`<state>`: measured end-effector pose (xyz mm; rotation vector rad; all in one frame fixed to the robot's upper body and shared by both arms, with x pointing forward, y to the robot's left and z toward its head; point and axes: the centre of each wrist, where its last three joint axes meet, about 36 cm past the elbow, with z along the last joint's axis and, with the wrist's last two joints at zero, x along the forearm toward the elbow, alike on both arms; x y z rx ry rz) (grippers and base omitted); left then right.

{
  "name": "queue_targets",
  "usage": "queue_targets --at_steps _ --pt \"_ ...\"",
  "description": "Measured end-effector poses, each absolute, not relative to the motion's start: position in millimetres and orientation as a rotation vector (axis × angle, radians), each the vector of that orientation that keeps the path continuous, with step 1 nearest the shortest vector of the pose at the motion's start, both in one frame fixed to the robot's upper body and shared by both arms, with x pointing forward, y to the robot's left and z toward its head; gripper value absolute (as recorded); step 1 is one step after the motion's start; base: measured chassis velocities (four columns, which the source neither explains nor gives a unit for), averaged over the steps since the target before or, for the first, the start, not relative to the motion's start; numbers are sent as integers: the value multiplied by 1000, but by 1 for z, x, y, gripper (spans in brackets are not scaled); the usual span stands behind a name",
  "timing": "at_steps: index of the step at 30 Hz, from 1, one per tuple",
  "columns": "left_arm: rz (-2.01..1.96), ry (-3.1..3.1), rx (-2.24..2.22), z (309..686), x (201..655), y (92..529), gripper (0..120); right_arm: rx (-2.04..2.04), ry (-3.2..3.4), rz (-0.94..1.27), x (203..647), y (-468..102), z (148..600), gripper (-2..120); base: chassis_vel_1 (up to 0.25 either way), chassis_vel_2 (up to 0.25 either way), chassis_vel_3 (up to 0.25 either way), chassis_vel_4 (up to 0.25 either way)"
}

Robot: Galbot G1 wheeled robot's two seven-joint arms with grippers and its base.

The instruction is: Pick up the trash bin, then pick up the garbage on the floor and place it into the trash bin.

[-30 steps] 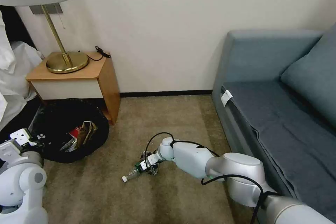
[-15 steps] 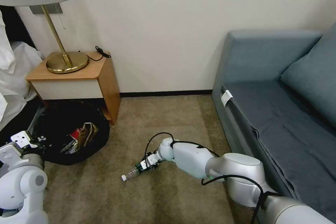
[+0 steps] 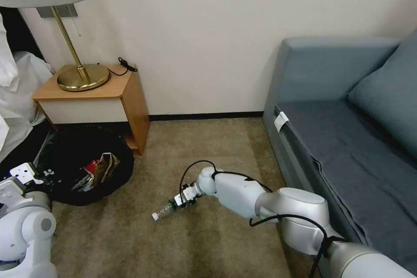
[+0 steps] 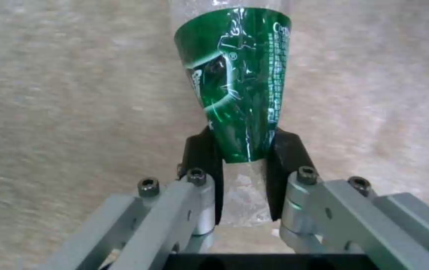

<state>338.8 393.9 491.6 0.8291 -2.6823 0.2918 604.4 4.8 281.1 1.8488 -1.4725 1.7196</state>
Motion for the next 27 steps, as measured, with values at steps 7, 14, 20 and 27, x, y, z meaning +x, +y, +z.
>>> queue_targets --at_steps 7,14,20,27 --pt "279 -2678 819 490 340 396 2 1796 -1620 1727 633 8 324 14 0 0 0 0" --pt "262 -2677 805 489 340 394 2 1698 -1791 1708 671 -5 373 14 0 0 0 0" --pt "250 -2687 790 491 341 390 2 1581 -1930 1665 700 -42 406 14 0 0 0 0" --pt "221 -2691 771 490 341 383 2 1510 -2230 1521 722 -52 470 14 0 0 0 0"
